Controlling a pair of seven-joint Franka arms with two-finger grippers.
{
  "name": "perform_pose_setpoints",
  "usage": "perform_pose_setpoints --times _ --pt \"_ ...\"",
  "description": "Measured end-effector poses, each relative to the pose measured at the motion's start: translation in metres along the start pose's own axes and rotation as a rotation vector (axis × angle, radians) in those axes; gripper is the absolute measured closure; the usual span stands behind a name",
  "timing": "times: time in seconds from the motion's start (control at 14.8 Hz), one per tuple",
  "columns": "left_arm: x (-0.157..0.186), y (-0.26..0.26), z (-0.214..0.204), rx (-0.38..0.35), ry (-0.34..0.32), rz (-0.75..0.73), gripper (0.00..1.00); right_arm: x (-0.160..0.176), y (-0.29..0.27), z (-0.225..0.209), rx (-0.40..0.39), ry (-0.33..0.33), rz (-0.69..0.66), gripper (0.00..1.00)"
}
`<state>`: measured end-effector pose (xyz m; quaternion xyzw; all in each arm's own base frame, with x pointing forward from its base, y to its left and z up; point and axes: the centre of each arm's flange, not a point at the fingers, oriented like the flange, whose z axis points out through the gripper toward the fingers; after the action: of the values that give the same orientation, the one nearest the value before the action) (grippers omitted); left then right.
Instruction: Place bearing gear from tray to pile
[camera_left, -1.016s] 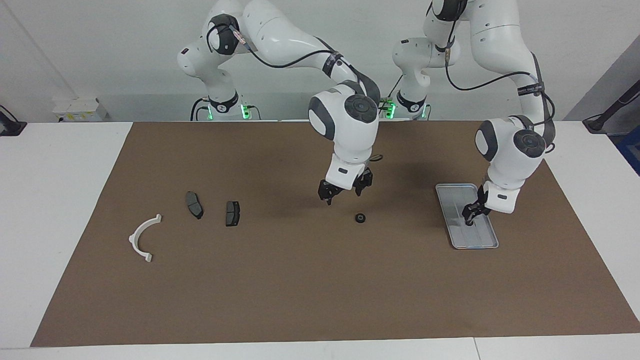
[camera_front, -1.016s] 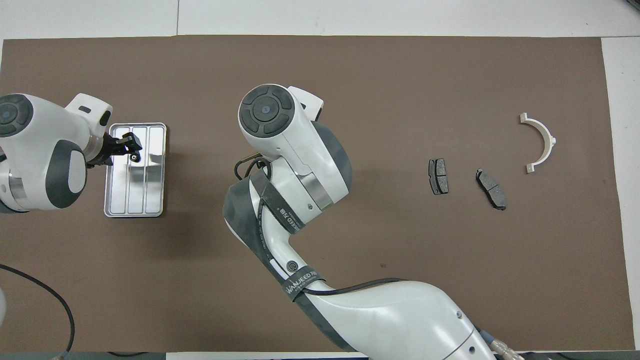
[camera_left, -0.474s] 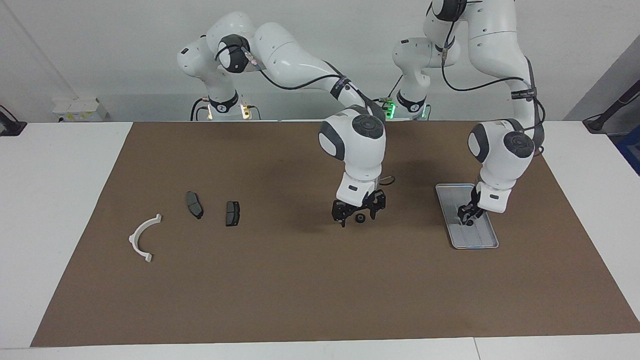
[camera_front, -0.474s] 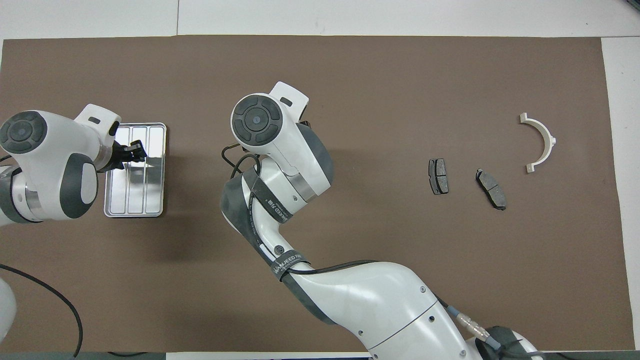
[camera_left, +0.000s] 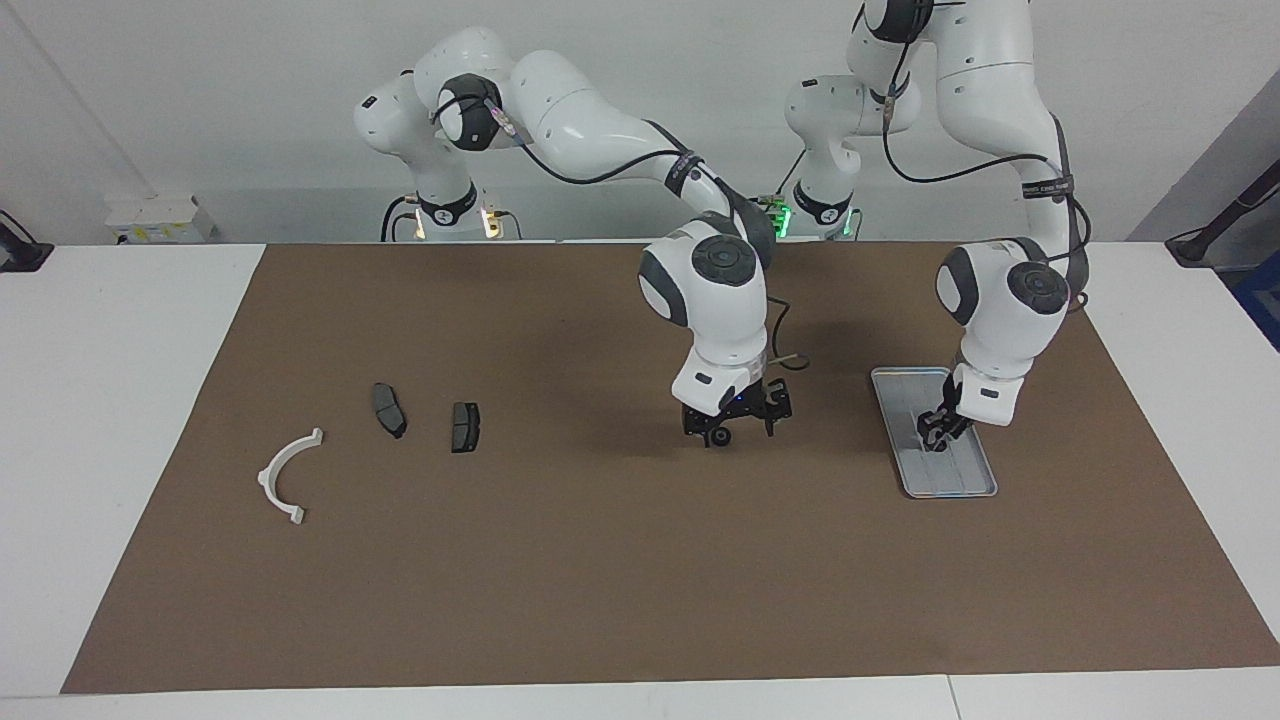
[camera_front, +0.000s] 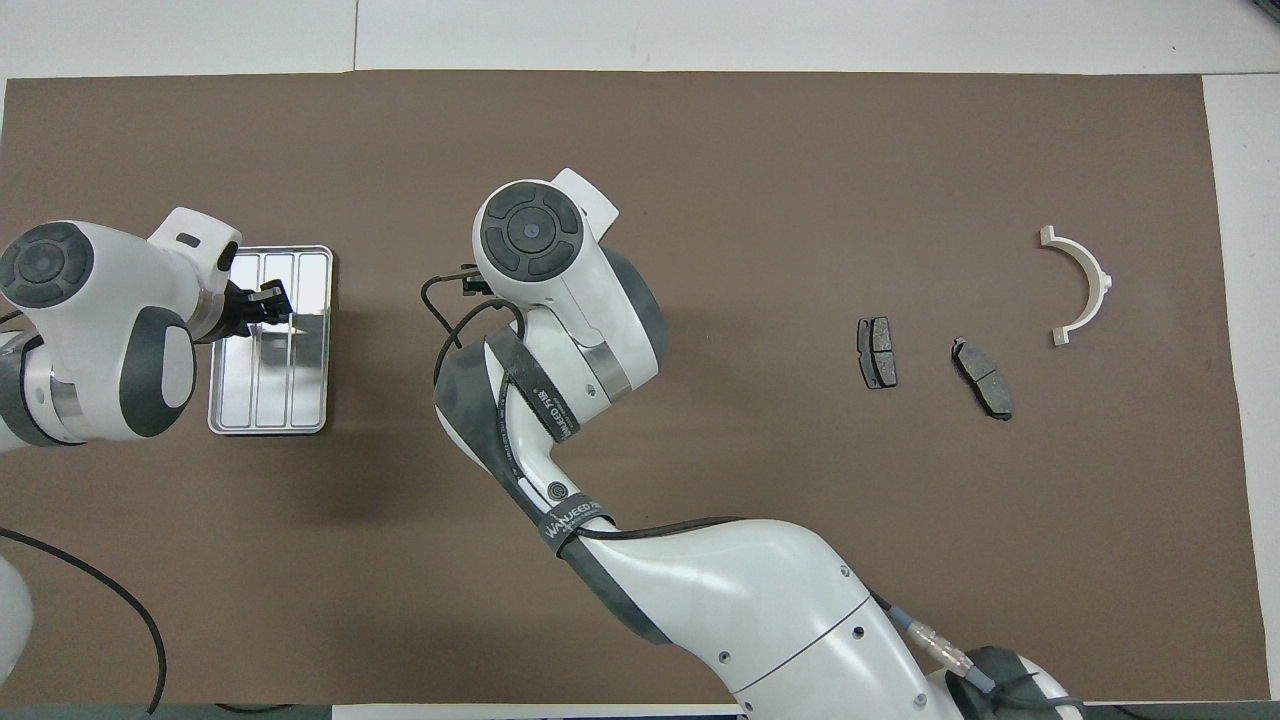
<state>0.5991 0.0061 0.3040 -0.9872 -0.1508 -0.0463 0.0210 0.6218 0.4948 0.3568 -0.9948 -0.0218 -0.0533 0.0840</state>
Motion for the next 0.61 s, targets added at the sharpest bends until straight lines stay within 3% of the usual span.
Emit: perform_pose_setpoints --times 0.61 --pt "0.0 0.002 0.005 -0.01 0.023 0.004 0.5 -0.012 -0.001 0.03 -0.025 -0.065 0.018 0.0"
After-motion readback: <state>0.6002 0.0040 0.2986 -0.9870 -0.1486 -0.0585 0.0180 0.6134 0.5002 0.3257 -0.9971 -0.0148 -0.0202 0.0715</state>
